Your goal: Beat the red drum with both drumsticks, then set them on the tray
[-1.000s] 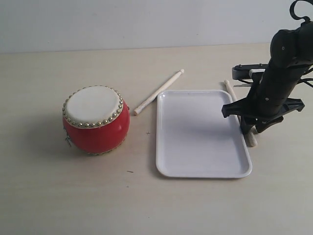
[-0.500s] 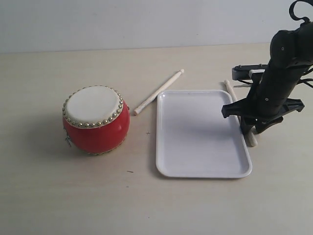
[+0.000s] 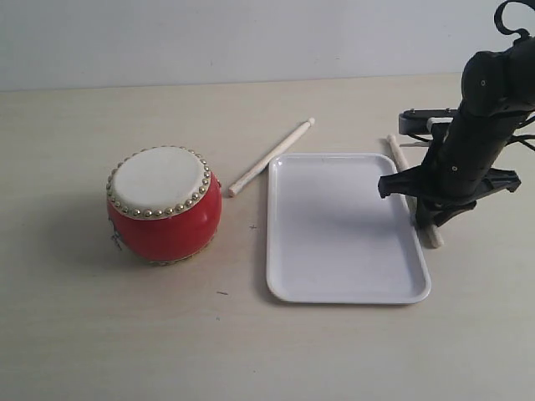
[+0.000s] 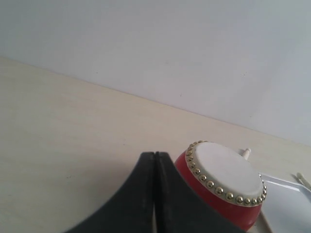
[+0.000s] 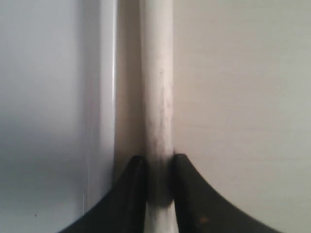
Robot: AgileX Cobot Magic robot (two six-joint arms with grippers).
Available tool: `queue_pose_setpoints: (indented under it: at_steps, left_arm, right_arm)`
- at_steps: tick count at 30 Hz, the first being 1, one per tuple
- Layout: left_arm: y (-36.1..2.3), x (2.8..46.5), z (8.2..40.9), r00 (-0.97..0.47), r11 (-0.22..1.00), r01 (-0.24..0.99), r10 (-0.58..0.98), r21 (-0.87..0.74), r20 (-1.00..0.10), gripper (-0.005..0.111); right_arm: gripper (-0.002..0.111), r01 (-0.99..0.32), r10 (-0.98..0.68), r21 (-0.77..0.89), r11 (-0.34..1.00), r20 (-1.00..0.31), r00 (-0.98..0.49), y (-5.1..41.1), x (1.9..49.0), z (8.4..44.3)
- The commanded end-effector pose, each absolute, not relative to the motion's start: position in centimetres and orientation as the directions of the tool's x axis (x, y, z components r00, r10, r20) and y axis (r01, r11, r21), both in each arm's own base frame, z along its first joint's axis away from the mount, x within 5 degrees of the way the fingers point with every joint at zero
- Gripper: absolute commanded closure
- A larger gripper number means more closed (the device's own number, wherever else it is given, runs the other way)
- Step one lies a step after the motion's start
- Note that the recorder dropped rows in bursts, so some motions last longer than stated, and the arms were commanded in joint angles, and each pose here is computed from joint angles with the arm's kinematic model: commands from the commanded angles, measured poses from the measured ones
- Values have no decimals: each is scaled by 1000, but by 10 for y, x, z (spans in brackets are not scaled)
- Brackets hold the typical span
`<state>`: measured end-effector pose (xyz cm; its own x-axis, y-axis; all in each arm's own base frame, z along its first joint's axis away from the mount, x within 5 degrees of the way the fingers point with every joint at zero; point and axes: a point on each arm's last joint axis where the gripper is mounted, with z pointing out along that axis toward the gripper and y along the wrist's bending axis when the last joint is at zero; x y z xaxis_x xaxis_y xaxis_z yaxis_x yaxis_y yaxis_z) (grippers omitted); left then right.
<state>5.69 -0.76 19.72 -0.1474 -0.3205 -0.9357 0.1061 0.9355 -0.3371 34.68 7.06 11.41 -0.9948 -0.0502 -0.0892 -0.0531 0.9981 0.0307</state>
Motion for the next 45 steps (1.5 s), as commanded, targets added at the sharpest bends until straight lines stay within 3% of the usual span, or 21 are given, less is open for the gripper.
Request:
queue_pose_setpoints:
  at_steps: [1, 5, 9, 13, 16, 19, 22, 23, 24, 29, 31, 33, 36, 45]
  left_arm:
    - [-8, 57, 198, -133, 918, 119, -362, -377, -923, 107]
    - [-12, 59, 215, -24, 839, 211, -508, -501, -861, 107]
    - [-16, 80, 240, -119, 859, 156, -474, -488, -872, 107]
    - [-27, 150, 305, -250, 950, 104, -260, -293, -933, 107]
    - [-33, 199, 335, -399, 990, 86, -66, -109, -915, 107]
    - [-45, 267, 360, -624, 977, 189, 199, 101, -755, 107]
    - [-68, 330, 364, -731, 917, 387, 366, 93, -576, 107]
    - [-75, 341, 368, -734, 906, 417, 380, 68, -563, 107]
    - [-92, 365, 361, -754, 875, 483, 430, 26, -497, 107]
    - [-172, 398, 316, -667, 739, 673, 590, -30, -456, 104]
    - [-210, 397, 280, -647, 687, 725, 660, -41, -381, 91]
    - [-226, 395, 257, -634, 658, 752, 705, -41, -317, 76]
    - [-235, 395, 240, -633, 649, 759, 721, -48, -282, 66]
    - [-256, 394, 208, -629, 634, 770, 736, -68, -251, 62]
  right_arm:
    - [108, -50, -43, 32, 998, -170, -985, 68, 349, 139]
    - [108, -53, -47, 15, 999, -270, -962, 48, 342, 189]
    - [108, -133, -139, -44, 990, -369, -919, 40, 326, 238]
    - [108, -156, -166, -59, 986, -421, -892, 38, 311, 266]
    - [108, -150, -153, -41, 988, -441, -884, 38, 305, 277]
    - [108, -177, -155, 2, 984, -468, -870, 42, 299, 285]
    - [108, -188, -150, 34, 982, -475, -867, 45, 300, 285]
    - [108, -190, -151, 35, 981, -474, -868, 46, 300, 285]
    - [108, -189, -150, 35, 981, -478, -866, 46, 301, 285]
    - [108, -204, -166, 26, 979, -480, -861, 46, 301, 285]
    - [108, -206, -170, 23, 978, -485, -858, 45, 300, 281]
    - [108, -202, -165, 21, 979, -499, -851, 44, 293, 271]
    - [108, -191, -144, 40, 981, -511, -847, 44, 286, 260]
    - [108, -218, -129, 100, 971, -548, -827, 50, 281, 247]
